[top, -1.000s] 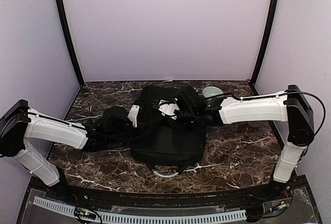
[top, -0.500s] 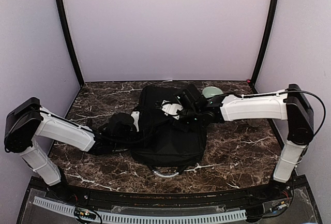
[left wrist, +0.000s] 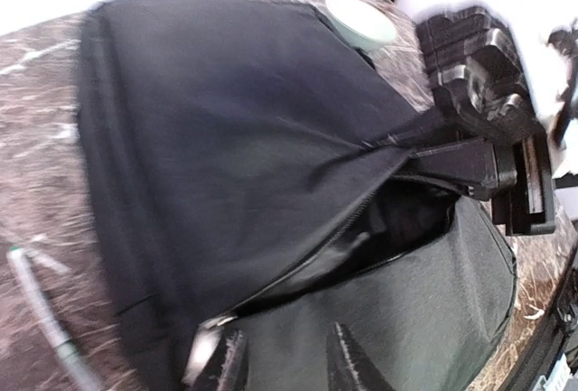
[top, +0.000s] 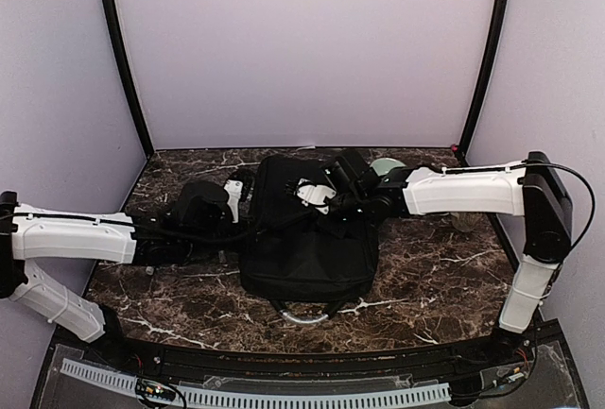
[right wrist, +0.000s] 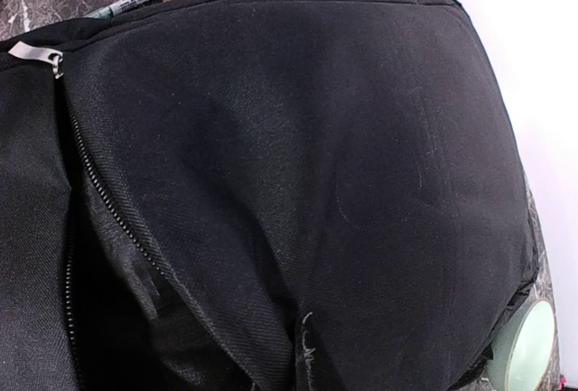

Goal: Pack the student bag
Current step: Pick up the pen at the center of the board.

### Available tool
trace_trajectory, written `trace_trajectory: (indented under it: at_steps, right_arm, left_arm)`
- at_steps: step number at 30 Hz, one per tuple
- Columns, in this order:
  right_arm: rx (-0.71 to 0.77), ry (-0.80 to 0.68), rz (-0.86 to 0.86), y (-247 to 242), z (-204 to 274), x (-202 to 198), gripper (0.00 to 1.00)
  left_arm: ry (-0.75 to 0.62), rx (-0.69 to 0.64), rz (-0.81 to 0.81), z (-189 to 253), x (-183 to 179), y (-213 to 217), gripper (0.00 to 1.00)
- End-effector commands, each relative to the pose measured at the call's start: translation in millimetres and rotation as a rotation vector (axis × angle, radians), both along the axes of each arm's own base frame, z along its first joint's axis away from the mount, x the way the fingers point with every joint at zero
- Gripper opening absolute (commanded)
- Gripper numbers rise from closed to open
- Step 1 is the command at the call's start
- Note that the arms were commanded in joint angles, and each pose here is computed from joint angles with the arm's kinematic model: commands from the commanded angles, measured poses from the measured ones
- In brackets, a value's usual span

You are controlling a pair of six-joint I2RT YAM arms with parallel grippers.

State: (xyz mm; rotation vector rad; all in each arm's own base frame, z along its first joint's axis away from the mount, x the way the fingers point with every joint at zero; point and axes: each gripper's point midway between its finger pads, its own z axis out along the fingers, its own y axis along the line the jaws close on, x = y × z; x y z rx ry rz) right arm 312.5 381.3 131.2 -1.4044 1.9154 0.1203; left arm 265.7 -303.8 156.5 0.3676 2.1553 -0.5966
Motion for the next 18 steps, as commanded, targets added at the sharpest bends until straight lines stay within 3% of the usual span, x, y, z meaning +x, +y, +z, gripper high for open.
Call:
trace_trajectory:
  at_steps: [1, 4, 6, 11, 18]
  right_arm:
    - [0.037, 0.008, -0.011, 4.1, 13.5, 5.2, 0.06]
    - [0.042, 0.010, -0.010, 3.7, 14.4, 4.4, 0.03]
    - [0.051, 0.016, -0.006, 5.0, 15.5, 3.6, 0.02]
    - [0.061, 0.031, 0.006, 7.6, 17.1, 0.9, 0.01]
    - [0.074, 0.047, 0.017, 10.3, 19.8, -2.2, 0.01]
  left_arm:
    - [-0.009, 0.160, 0.150, 9.5, -2.5, 53.9, 0.38]
    - [0.044, 0.192, 0.261, 12.2, 3.8, 84.5, 0.49]
    - [0.130, 0.193, 0.294, 4.9, 8.5, 97.6, 0.51]
    - [0.241, 0.267, 0.420, -10.3, 19.8, 130.8, 0.46]
    - [0.382, 0.316, 0.450, -40.0, 32.9, 127.6, 0.37]
